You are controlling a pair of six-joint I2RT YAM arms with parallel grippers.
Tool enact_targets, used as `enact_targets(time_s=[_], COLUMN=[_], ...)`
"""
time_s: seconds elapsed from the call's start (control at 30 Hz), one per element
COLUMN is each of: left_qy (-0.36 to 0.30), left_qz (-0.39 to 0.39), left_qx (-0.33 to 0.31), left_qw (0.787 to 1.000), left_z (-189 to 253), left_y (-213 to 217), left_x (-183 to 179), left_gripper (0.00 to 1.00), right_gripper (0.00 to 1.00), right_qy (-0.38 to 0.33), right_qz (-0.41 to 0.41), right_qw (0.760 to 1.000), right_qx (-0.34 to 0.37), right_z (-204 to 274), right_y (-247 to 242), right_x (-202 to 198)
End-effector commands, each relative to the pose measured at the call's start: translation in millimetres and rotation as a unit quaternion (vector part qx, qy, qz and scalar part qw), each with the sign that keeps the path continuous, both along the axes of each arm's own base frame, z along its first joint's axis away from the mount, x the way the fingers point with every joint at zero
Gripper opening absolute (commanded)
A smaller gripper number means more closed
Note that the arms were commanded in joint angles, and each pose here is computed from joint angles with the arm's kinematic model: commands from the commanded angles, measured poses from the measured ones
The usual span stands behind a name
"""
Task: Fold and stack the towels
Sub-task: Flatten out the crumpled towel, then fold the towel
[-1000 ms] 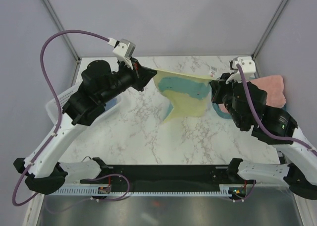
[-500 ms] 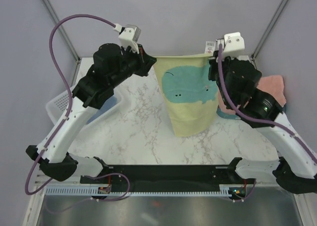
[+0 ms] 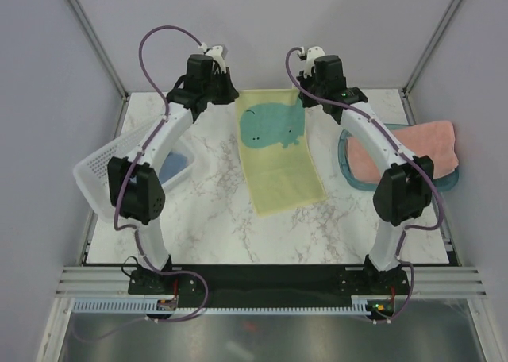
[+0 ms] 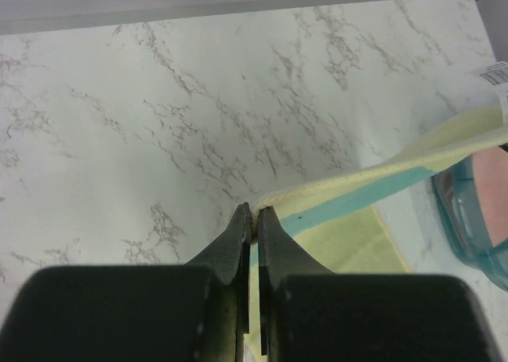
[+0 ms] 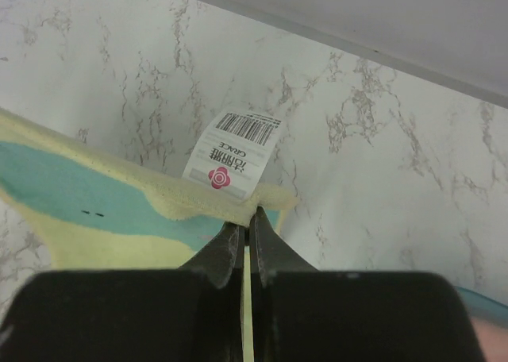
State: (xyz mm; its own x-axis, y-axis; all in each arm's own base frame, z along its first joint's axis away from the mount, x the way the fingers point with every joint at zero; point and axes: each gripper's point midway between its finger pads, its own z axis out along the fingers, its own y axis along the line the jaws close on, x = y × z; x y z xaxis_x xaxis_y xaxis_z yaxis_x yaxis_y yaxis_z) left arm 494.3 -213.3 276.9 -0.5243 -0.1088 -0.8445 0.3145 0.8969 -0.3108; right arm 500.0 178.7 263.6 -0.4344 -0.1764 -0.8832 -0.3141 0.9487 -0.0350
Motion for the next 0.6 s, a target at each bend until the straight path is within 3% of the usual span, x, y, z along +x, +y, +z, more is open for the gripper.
enact_targets(time_s=[0.0,0.17,0.3,0.57], left_qy=[-0.073,-0.112,-0.121,-0.069], left_qz=[0.022,0.008,-0.017,-0.078], left_qx=[0.003,-0.006,-0.008,-0.025], left_qw=[0.997,0.994,0.992,0.994], left_z=[18.1,10.9,-1.3,-38.1], left_y=[20.8,17.7,7.5,-8.3], left_x=[52.6,96.4,107.7,68.7], left_gripper=[0.02,0.02,0.02,0.02], right_gripper=[0.0,0.0,0.0,0.0], right_qy=[-0.058,-0.071,-0.086,-0.07], right_qz=[0.003,0.018,0.034,0.041], right_qw=[0.998,0.997,0.996,0.993], right_qx=[0.036,0.021,0.006,-0.084], right_z=[29.8,17.6,6.2,-39.9], right_y=[-11.8,-20.8,-20.4,-50.8], right_x=[47.8,82.1,89.0,71.3])
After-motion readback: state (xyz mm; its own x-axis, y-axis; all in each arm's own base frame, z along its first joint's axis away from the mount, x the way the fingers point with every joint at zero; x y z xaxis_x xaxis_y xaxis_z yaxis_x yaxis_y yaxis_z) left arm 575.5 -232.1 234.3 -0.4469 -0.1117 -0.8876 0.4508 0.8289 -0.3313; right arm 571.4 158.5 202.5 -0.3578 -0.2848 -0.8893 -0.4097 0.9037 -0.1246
